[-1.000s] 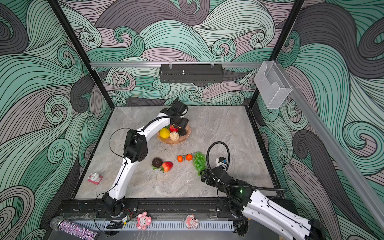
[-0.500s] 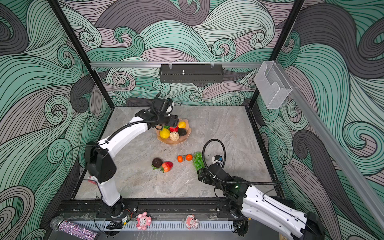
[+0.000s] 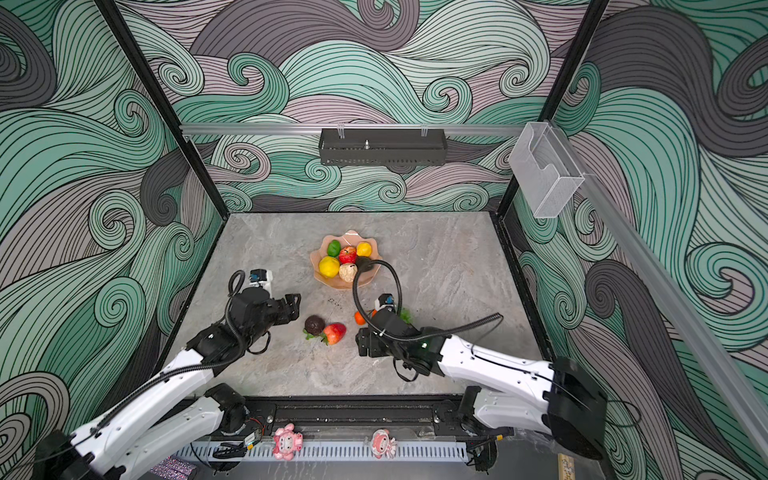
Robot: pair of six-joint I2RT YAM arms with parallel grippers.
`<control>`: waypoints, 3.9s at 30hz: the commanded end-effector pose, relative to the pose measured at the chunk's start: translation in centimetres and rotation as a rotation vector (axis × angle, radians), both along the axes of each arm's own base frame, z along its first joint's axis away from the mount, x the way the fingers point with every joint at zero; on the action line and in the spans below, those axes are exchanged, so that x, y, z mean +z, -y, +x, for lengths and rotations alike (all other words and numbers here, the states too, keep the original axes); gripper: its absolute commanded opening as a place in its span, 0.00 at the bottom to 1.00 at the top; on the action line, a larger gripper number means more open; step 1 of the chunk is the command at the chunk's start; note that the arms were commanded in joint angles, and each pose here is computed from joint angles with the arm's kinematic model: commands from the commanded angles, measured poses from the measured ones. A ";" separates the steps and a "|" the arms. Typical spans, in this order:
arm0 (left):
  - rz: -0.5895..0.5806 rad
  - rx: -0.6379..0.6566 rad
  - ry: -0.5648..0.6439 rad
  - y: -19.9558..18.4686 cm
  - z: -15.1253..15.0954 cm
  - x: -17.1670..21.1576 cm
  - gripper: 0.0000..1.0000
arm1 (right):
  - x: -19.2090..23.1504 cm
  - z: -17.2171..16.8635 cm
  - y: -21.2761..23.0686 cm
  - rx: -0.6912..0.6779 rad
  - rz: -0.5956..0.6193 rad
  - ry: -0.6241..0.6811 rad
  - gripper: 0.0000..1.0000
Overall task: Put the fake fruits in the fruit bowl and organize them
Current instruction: 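Move the right gripper over the dark plum and close on it, then lift the dark plum with the right gripper and bring it toward the left gripper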
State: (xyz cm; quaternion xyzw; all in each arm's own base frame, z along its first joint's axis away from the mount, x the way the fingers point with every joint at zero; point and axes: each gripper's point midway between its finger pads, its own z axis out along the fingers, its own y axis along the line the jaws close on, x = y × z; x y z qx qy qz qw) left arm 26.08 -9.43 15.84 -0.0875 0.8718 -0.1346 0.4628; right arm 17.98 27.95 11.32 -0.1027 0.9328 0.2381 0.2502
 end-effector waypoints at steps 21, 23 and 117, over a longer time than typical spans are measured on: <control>-0.049 0.125 0.308 -6.0 -5.1 1.2 0.94 | -3.1 4.9 -14.3 0.188 -0.214 -0.041 0.80; -0.046 0.132 0.306 -6.1 -5.1 1.1 0.94 | -3.6 5.3 -14.7 0.187 -0.235 -0.044 0.79; -0.378 -0.121 0.186 1.0 -5.2 1.8 0.94 | 3.2 7.5 -13.8 0.115 0.014 -0.059 0.59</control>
